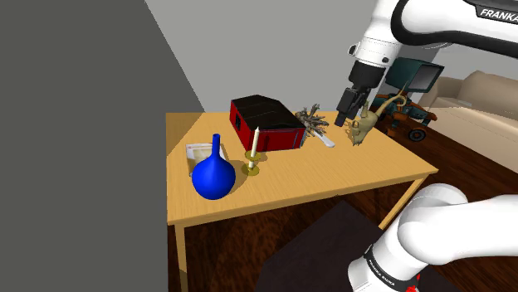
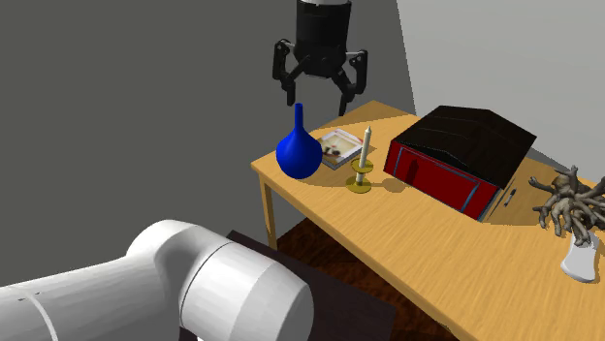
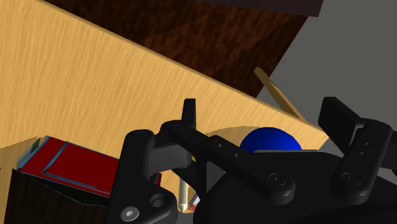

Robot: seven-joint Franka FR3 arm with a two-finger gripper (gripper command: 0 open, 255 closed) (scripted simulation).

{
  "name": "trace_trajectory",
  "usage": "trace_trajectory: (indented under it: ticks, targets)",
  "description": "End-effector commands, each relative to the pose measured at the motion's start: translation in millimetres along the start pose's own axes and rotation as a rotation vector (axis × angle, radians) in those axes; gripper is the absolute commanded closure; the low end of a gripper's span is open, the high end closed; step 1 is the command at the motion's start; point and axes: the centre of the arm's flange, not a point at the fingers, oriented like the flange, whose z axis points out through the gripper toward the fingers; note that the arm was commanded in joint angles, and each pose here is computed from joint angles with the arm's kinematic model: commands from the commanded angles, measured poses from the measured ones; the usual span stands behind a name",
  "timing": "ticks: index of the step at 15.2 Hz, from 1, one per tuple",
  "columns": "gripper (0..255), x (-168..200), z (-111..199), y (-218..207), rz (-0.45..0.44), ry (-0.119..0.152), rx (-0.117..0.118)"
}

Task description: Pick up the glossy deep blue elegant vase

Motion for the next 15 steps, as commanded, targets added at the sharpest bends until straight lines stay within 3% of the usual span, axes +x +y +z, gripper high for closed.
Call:
trace_trajectory:
  ticks: [1,15]
  targets:
    - [0,0.0,0.0,0.0,0.000,0.000,0.000]
    - [0,138.5,83.8,-68.3,-0.028,0.080,-0.014]
